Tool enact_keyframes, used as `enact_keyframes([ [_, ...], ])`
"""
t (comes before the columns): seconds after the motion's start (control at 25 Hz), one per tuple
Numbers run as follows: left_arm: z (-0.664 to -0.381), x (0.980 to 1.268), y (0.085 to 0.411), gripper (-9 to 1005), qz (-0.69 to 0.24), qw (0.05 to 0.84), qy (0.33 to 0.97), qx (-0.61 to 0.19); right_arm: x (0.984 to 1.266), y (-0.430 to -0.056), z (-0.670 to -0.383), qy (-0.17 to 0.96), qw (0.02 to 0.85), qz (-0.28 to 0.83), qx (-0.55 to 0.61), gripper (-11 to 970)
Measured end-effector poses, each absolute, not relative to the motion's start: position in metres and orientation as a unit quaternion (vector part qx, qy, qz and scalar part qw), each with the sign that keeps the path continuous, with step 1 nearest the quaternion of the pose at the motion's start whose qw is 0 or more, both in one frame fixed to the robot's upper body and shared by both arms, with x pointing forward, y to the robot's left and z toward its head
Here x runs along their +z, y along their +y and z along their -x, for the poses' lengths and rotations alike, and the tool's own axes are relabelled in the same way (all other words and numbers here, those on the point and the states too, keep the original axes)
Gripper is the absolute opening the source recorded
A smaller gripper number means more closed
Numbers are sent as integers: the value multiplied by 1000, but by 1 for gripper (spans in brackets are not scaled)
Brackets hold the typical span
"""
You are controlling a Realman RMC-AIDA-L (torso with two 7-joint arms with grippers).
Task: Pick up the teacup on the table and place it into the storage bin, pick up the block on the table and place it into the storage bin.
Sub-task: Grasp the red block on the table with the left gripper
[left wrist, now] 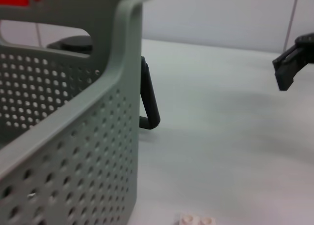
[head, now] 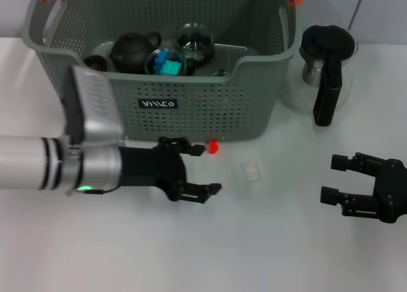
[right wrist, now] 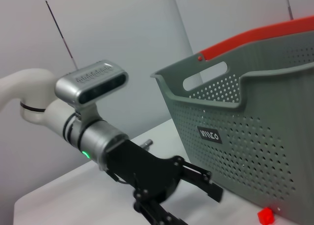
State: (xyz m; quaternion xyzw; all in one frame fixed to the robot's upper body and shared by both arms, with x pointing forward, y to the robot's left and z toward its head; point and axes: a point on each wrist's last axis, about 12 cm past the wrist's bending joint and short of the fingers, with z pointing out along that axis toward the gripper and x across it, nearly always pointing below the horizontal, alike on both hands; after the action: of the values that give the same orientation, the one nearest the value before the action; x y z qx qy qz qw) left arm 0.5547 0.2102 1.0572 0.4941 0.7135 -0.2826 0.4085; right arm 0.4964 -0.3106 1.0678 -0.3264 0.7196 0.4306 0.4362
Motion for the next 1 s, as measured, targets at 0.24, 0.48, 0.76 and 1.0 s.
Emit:
enact_keyframes([
  [0.24,-563,1049,188,846,-514,412,702,-271,1068,-311,-496,720,436,326,430,911],
  [0.48,-567,1049,185,844,-517,437,691,-255,1068,-310,-496,719,437,326,431,911],
  [0.76,-569,1038,178,843,-522,437,693,-236,1068,-309,-496,719,437,326,431,911],
  [1.0,-572,1032,175,843,-517,439,702,-217,1068,-310,-497,720,436,326,430,911],
])
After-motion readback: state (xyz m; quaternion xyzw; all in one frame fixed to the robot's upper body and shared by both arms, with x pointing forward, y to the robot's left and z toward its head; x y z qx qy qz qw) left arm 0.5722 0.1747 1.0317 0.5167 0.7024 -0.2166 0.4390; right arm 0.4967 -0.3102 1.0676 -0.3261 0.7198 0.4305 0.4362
